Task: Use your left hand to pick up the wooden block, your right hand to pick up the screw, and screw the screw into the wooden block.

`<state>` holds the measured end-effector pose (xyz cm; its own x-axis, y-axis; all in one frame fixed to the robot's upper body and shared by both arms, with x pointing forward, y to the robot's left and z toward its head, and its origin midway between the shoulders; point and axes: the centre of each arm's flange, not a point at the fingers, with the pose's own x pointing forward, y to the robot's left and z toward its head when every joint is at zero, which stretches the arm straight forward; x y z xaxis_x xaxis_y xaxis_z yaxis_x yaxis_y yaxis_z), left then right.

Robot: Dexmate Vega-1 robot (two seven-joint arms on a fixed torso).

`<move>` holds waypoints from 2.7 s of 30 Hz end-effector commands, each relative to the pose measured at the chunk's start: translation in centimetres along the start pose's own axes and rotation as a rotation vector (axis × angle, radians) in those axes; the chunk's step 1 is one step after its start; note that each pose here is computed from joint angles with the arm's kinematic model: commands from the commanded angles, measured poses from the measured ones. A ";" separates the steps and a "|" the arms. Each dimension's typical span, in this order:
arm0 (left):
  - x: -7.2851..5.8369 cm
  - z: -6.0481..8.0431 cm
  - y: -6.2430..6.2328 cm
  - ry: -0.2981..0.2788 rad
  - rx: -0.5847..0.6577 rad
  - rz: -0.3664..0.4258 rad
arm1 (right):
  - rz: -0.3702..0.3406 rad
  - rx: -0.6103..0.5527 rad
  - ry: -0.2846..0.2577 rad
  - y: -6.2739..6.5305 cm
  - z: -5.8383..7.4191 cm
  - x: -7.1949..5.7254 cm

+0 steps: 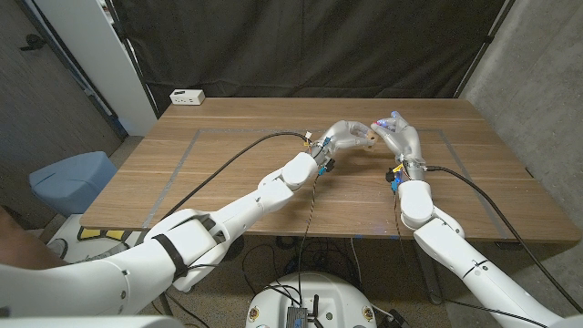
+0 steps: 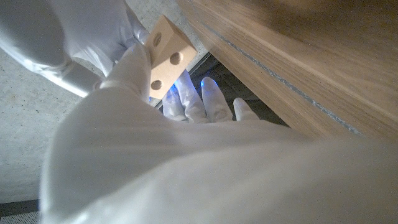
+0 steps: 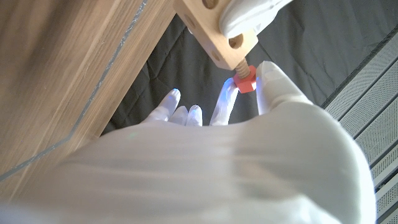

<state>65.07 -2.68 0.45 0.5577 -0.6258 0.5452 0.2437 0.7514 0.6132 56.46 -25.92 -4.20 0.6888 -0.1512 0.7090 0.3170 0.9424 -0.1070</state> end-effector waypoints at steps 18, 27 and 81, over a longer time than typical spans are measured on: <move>0.3 0.0 -0.2 -0.003 0.001 -0.003 | -0.001 0.004 0.006 -0.2 -0.4 0.0; 0.5 -0.1 -0.1 -0.001 0.001 -0.004 | 0.002 0.001 0.007 -0.2 -0.4 0.2; 0.7 -0.4 0.3 0.003 0.003 -0.008 | 0.037 -0.010 0.020 0.3 -0.9 0.3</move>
<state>66.02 -2.80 1.03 0.5578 -0.6314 0.5387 0.2480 0.7462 0.6179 57.56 -25.93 -4.47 0.7110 -0.1301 0.6911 0.3038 0.9431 -0.1349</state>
